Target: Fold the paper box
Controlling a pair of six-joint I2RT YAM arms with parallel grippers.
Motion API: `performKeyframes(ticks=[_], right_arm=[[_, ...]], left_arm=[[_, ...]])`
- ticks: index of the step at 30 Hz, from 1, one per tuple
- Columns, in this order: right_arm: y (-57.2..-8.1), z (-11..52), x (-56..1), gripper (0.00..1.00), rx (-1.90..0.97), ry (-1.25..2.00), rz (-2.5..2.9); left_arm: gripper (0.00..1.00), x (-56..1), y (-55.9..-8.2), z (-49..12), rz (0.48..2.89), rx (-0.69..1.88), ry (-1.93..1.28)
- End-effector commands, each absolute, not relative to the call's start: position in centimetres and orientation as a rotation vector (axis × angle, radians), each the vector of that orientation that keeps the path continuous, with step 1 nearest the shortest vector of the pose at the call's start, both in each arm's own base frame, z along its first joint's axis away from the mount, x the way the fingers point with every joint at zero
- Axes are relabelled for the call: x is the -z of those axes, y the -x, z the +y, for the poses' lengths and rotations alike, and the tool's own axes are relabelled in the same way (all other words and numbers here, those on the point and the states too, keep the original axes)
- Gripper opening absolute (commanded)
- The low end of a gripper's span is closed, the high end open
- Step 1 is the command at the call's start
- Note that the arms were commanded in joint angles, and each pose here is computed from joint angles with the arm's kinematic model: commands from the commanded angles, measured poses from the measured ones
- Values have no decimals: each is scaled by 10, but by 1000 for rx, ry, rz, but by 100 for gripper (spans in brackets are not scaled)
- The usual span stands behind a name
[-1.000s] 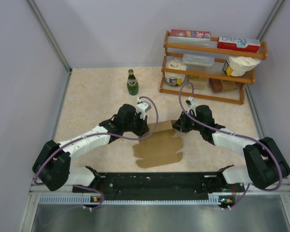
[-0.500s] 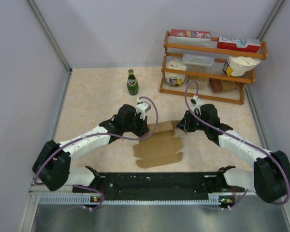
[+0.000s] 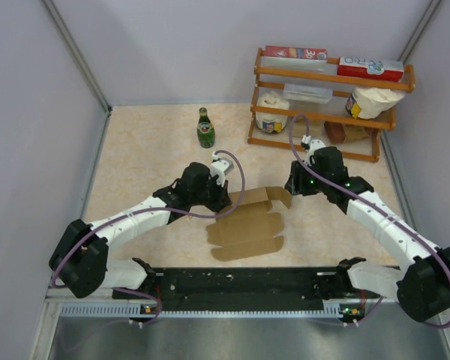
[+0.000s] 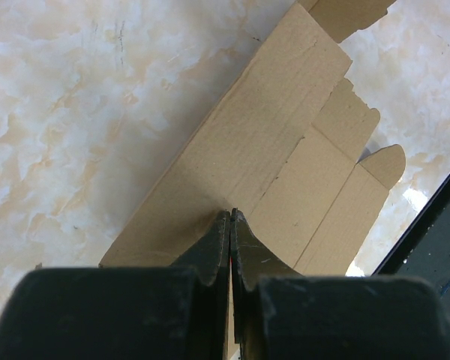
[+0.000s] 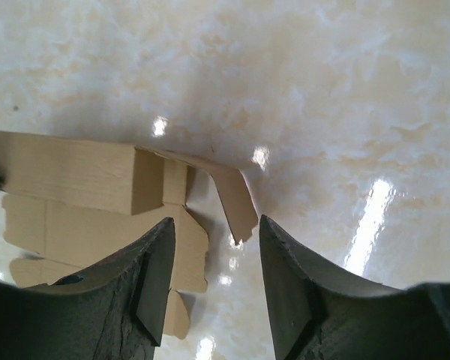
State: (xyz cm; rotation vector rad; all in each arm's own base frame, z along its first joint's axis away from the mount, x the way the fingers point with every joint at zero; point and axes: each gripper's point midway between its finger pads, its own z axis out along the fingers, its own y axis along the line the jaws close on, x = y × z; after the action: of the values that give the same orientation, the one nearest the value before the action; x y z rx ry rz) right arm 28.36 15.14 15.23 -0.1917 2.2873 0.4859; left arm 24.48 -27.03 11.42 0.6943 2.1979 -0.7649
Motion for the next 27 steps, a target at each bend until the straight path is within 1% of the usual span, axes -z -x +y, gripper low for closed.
performKeyframes(ticks=[1, 7, 11, 17, 20, 23, 27], right_arm=[[-275, 142, -138, 49, -426, 222, 2393], [-271, 147, -121, 50, -450, 249, 2458], [-273, 147, -108, 47, -442, 260, 2494], [-267, 149, -118, 45, -481, 233, 2458], [-259, 154, -130, 41, -560, 211, 2400], [-246, 167, -140, 32, -702, 186, 2329], [-228, 191, -134, 19, -932, 186, 2287]], left_arm=[[0, -127, -245, -273, 2147, 785, -700], [0, -128, -245, -273, 2144, 784, -699], [0, -128, -245, -273, 2144, 788, -699], [0, -129, -247, -275, 2141, 791, -696], [0, -131, -247, -277, 2137, 797, -697], [0, -131, -247, -277, 2138, 802, -696], [0, -131, -246, -277, 2140, 804, -693]])
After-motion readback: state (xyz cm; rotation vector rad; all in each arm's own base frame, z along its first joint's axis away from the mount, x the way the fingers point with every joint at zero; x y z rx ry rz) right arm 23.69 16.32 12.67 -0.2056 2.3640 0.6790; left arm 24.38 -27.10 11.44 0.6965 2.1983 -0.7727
